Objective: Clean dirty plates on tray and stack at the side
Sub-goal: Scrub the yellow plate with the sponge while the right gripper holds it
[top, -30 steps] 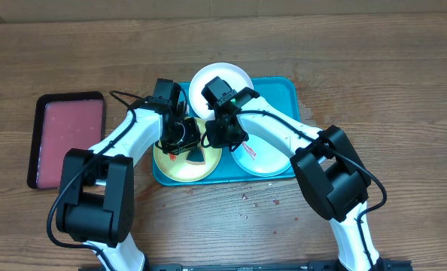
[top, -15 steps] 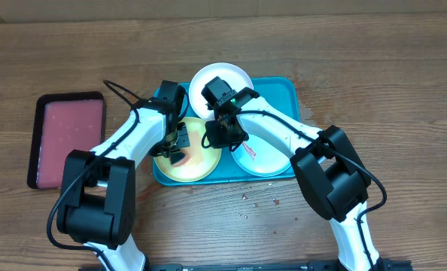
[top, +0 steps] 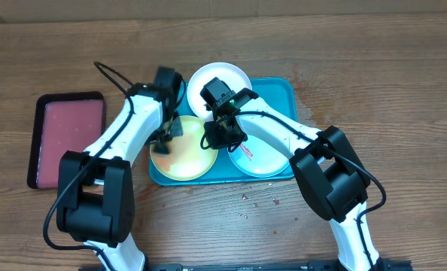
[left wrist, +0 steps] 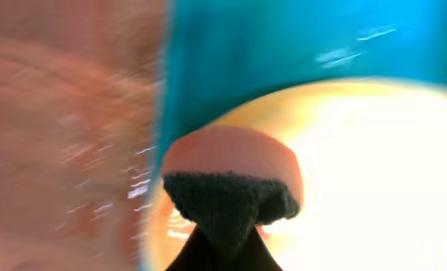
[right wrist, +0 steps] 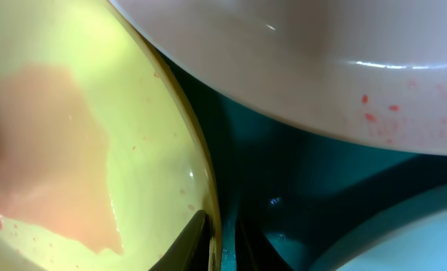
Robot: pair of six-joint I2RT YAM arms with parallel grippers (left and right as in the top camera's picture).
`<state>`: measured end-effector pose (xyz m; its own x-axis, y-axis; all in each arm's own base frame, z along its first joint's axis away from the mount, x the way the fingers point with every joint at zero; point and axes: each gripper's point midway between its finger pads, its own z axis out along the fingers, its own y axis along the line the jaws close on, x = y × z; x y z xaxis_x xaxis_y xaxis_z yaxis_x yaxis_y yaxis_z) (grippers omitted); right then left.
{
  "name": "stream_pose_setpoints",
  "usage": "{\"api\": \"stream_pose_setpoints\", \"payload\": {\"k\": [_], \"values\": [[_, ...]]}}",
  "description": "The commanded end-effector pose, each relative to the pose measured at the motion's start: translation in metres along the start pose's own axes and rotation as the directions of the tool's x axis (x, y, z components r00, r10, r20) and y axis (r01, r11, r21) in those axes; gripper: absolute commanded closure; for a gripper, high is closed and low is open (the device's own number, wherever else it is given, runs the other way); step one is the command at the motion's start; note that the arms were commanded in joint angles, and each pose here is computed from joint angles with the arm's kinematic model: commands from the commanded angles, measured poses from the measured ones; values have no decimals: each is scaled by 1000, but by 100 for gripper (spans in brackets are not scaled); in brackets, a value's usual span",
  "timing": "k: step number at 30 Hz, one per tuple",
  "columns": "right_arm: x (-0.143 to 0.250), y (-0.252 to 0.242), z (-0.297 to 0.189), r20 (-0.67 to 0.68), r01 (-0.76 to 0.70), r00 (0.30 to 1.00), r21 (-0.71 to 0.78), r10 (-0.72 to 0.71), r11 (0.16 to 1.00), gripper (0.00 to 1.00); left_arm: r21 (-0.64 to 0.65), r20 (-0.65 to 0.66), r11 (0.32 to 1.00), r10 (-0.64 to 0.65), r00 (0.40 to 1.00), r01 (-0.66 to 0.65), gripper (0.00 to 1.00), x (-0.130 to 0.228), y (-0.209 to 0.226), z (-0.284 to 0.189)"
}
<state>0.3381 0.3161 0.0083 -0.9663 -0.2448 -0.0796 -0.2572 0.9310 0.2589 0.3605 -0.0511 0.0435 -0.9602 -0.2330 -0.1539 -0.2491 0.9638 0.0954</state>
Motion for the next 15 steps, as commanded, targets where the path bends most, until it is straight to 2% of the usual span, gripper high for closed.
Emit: {"api": "stream_pose_setpoints", "payload": {"k": [1,5,15], "values": [[7,-7,12,-27,-1,1000,23,2,1000,86,270,-79,963,46,996,-23,95,10,-48,-5],[7,-7,12,-28,-2,1000,24,2,1000,86,316,-74,948,48,996,-22,96,13,-58,3],[7,-7,12,-28,-2,1000,23,3,1000,86,267,-77,963,46,996,-23,96,34,-45,37]]}}
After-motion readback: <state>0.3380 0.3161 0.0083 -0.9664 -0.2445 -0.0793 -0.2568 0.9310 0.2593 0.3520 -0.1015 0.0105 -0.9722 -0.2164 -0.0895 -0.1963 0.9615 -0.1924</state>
